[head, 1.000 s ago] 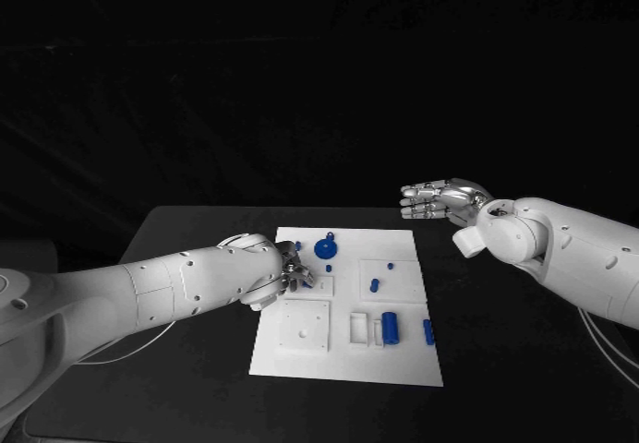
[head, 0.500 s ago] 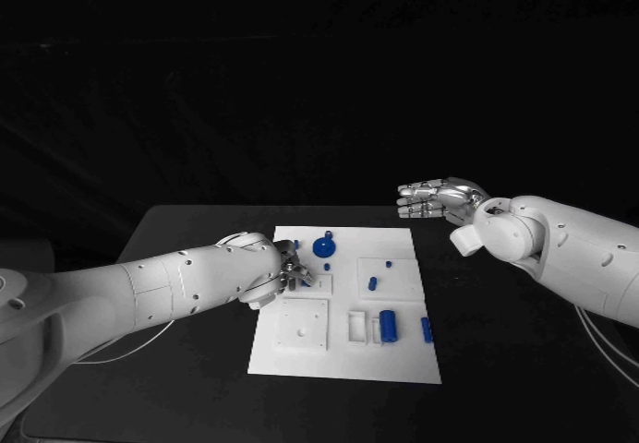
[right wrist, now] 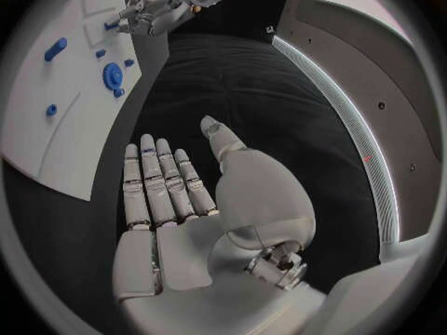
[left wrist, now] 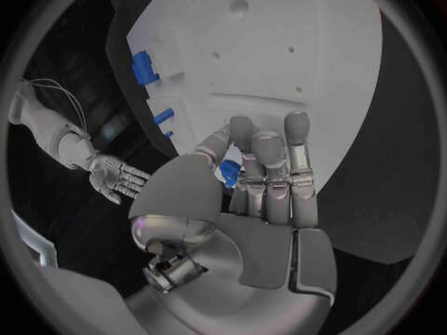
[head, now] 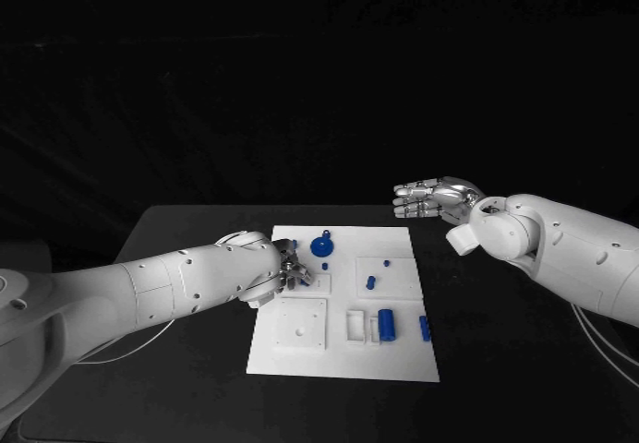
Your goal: Assemble the parts on the task board
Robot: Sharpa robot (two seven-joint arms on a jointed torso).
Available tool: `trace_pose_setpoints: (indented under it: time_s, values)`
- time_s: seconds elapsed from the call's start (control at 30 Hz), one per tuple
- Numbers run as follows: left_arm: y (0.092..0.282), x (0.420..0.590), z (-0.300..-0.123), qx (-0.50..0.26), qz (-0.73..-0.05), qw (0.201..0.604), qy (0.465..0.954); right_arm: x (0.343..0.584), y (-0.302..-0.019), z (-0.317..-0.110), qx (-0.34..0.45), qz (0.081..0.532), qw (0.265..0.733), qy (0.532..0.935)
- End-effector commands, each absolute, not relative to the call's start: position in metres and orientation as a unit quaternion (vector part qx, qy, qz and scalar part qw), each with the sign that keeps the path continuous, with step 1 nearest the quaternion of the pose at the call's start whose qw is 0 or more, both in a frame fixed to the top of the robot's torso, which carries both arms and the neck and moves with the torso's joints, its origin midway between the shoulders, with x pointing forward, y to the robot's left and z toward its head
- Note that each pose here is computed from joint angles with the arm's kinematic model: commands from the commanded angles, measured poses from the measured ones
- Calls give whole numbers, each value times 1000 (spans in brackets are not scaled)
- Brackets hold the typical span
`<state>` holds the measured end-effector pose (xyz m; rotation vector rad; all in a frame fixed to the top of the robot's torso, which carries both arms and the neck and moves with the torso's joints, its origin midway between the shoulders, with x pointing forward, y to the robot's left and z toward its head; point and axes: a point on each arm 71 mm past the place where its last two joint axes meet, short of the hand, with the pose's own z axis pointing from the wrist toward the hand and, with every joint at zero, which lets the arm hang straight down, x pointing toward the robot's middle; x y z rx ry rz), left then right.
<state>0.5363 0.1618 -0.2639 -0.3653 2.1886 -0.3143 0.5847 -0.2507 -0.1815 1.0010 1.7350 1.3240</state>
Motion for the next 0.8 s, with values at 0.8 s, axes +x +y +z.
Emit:
trace_pose_setpoints:
  time_s: [0.8]
  values:
    - [158,538,-267,-133,-121,413,893,582,-242,-188,370,516,349,689]
